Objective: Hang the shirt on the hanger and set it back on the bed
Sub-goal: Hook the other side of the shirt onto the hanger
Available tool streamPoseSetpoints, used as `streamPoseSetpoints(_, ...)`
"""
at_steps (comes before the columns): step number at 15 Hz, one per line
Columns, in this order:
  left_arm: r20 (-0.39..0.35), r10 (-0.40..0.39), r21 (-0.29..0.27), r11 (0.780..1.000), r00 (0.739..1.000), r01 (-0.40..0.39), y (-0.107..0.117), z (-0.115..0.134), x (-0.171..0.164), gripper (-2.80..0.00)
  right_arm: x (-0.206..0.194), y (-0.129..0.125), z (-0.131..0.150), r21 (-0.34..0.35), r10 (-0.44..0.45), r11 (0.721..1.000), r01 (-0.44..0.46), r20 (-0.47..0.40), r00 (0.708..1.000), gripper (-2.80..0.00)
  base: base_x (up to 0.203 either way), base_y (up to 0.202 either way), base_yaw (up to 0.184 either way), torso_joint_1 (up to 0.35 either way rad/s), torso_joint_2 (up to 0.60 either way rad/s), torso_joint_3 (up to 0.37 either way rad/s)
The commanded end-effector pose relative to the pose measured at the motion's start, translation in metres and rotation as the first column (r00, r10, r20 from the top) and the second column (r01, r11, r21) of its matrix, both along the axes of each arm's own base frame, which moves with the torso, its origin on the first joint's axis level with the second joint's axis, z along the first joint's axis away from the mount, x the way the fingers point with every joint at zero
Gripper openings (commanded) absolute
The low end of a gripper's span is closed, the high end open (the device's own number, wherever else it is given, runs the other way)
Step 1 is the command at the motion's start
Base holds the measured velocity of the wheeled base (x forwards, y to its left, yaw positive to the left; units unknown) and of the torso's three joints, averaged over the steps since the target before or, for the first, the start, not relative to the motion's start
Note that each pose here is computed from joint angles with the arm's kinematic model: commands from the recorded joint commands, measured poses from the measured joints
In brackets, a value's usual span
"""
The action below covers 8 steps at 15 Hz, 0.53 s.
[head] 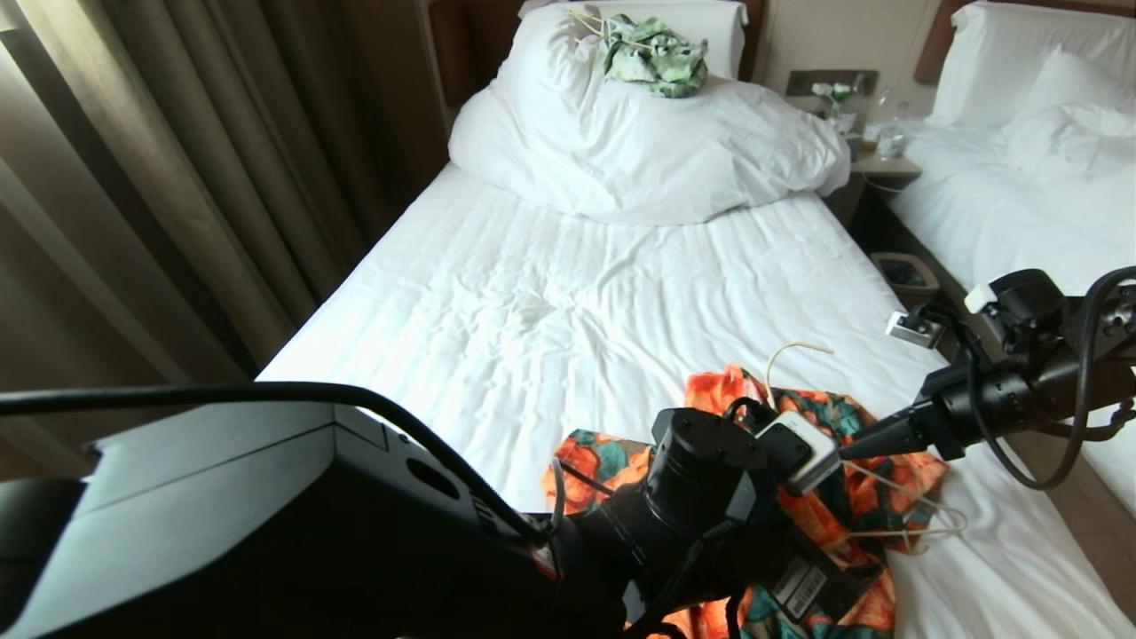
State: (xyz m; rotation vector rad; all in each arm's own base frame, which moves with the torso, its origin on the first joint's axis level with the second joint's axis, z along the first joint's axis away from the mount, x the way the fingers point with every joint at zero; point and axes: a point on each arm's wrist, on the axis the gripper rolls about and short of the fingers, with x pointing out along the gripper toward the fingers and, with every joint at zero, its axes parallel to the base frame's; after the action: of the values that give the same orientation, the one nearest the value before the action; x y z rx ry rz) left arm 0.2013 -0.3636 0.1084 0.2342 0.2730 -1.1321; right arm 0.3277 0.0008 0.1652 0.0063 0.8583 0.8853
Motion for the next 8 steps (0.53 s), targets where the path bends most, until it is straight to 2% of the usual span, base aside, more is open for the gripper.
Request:
streamPoseSetpoints(1, 0.001, -0.001, -0.002, 1.0, 1.0, 0.001, 0.0, 0.0, 0.0, 0.0, 0.006, 0.0, -0.019, 0.014, 0.018, 1.0, -0.018, -0.035, 0.999, 0.0, 0.0, 0.0, 0.0, 0.0, 0.0, 0.0)
streamPoseSetpoints(4, 0.001, 0.0, -0.004, 1.0, 1.0, 0.0, 0.0, 0.0, 0.0, 0.0, 0.006, 0.007, -0.034, 0.038, 0.059, 0.998, -0.058, -0.016, 0.998, 0.0, 0.0, 0.0, 0.0, 0.0, 0.0, 0.0)
streamPoseSetpoints(5, 0.001, 0.001, -0.004, 1.0, 1.0, -0.001, 0.0, 0.0, 0.0, 0.0, 0.006, 0.007, -0.037, 0.035, 0.073, 0.997, -0.073, -0.008, 0.997, -0.2, 0.0, 0.0, 0.0, 0.0, 0.0, 0.0)
streamPoseSetpoints(6, 0.001, 0.003, -0.003, 1.0, 1.0, -0.003, 0.001, 0.0, 0.0, 0.0, 0.005, 0.008, -0.039, 0.032, 0.086, 0.996, -0.086, -0.006, 0.996, -2.8, 0.0, 0.0, 0.0, 0.0, 0.0, 0.0)
streamPoseSetpoints(8, 0.003, 0.003, -0.006, 1.0, 1.0, -0.002, 0.001, 0.001, 0.0, 0.0, 0.003, 0.016, -0.043, 0.033, 0.108, 0.994, -0.107, -0.021, 0.994, -2.8, 0.0, 0.0, 0.0, 0.0, 0.0, 0.0)
